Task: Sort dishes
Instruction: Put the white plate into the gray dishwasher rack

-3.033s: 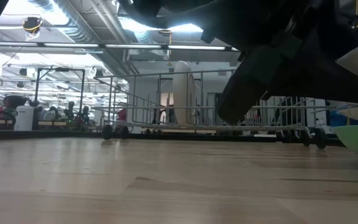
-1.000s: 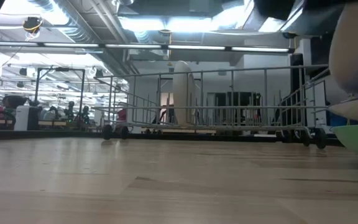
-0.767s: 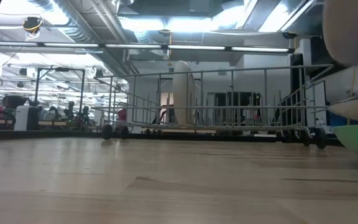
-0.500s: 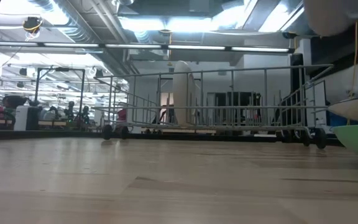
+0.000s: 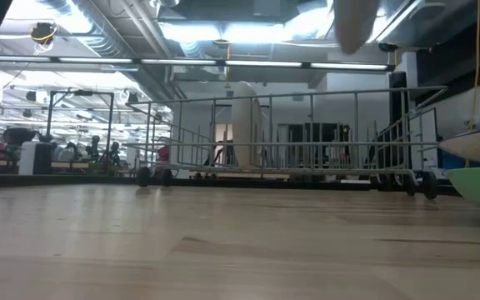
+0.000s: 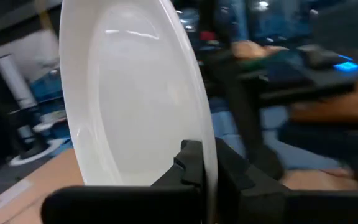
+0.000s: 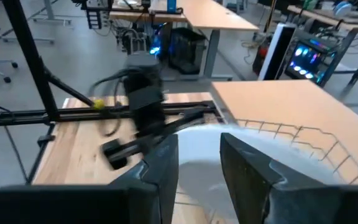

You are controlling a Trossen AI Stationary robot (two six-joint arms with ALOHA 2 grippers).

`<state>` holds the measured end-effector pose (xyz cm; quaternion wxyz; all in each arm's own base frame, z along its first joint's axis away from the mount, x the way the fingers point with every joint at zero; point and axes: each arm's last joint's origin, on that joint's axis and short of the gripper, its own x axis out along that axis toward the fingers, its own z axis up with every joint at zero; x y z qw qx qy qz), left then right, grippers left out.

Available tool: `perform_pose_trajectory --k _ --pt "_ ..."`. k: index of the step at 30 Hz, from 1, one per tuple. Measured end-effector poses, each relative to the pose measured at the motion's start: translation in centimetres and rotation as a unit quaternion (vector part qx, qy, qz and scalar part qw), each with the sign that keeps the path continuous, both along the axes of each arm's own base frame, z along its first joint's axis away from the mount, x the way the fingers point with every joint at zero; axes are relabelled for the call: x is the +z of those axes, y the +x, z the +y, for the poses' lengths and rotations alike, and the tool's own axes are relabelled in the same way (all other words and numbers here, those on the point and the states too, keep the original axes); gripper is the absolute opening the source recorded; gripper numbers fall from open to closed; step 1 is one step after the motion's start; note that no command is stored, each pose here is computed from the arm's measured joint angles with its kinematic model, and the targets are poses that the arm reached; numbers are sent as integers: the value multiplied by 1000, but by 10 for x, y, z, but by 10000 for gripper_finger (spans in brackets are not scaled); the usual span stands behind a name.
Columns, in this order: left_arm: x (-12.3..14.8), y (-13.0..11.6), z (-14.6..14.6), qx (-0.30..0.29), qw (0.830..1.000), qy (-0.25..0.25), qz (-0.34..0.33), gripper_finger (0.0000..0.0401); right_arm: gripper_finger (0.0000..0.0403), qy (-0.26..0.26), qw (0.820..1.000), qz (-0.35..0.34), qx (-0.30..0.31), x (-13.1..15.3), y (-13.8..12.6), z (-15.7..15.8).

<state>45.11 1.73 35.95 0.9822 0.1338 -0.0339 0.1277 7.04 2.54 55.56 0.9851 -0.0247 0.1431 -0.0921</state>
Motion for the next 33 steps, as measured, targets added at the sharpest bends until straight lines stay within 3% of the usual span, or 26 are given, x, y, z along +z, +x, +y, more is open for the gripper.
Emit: perform_pose_trajectory --k 10,17,24,33 --pt "12 -35 153 28 996 -77 -37 2 124 -34 999 12 -32 -4 -11 -10" --pt "3 -74 236 70 991 -107 -40 2 124 -49 998 34 -34 -8 -11 -10" --pt "-30 -94 291 79 985 -150 -18 1 124 -51 998 35 -33 -8 -11 -10" --pt "-67 -97 328 64 980 -185 -19 1 124 -66 995 24 -70 -7 -12 -12"
